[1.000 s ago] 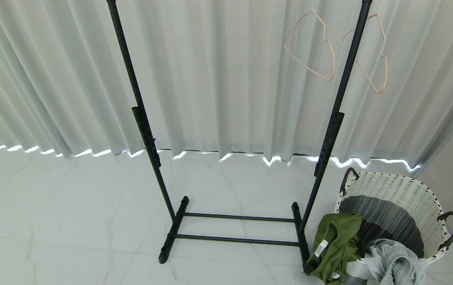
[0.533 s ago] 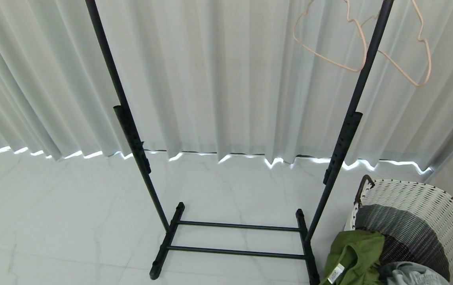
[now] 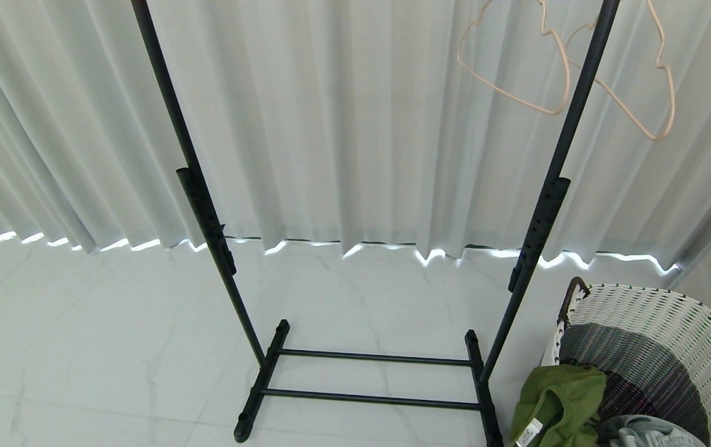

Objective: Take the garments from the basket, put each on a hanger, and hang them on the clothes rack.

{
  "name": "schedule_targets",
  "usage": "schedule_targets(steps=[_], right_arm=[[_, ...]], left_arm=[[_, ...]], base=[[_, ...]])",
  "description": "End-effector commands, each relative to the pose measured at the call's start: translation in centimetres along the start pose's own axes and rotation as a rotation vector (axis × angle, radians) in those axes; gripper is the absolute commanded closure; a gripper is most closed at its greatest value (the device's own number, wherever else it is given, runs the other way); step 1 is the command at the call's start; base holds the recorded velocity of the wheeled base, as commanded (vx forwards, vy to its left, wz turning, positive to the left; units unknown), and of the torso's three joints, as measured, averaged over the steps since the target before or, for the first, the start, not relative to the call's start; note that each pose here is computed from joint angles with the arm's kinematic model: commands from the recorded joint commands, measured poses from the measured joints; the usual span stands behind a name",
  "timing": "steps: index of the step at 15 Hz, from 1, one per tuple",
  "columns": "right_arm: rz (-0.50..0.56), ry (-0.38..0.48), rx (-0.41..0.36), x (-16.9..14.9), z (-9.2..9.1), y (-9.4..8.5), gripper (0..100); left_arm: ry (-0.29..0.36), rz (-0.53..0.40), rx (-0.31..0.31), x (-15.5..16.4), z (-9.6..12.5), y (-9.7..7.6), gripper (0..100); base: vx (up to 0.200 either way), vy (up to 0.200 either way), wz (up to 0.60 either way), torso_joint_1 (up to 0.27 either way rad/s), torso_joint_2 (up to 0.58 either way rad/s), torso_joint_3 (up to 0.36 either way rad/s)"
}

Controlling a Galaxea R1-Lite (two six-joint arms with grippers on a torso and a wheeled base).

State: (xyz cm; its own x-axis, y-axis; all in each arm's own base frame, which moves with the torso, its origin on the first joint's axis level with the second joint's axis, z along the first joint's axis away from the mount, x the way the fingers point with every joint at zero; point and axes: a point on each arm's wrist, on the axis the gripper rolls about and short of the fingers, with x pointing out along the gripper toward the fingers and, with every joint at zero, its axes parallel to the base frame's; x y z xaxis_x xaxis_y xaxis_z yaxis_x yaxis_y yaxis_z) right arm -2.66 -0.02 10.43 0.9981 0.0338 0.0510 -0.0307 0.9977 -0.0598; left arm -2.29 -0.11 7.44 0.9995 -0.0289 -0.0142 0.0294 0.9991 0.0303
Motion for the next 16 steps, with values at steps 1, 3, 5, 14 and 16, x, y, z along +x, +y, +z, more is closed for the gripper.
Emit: schedule_targets(steps=[1,3,5,14,16], right_arm=[[0.069,0.152,-0.171,3.2,4.9,-0.3,0],[0.008,0.332,-0.359,6.0,5.0,-0.5,0],[0.061,0.462,-0.456,8.2,4.4,-0.5,0],[0.384,0.98,-0.822,14.4,-1.6,-1.2,0],[0.395,0.987,-0.835,14.9,-2.5,-1.2,0]], left_arm=[[-0.001,-0.002,0.004,0.0,0.0,0.0,0],[-0.001,-0.002,0.003,0.0,0.0,0.0,0],[-0.001,-0.003,0.027,0.0,0.0,0.0,0],[-0.001,-0.003,0.038,0.0,0.0,0.0,0],[-0.001,-0.005,0.041,0.0,0.0,0.0,0]], base=[[0.0,0.0,0.0,0.0,0.0,0.0],[0.0,0.0,0.0,0.0,0.0,0.0],[0.0,0.0,0.0,0.0,0.0,0.0],[0.0,0.0,0.0,0.0,0.0,0.0],[0.0,0.0,0.0,0.0,0.0,0.0]])
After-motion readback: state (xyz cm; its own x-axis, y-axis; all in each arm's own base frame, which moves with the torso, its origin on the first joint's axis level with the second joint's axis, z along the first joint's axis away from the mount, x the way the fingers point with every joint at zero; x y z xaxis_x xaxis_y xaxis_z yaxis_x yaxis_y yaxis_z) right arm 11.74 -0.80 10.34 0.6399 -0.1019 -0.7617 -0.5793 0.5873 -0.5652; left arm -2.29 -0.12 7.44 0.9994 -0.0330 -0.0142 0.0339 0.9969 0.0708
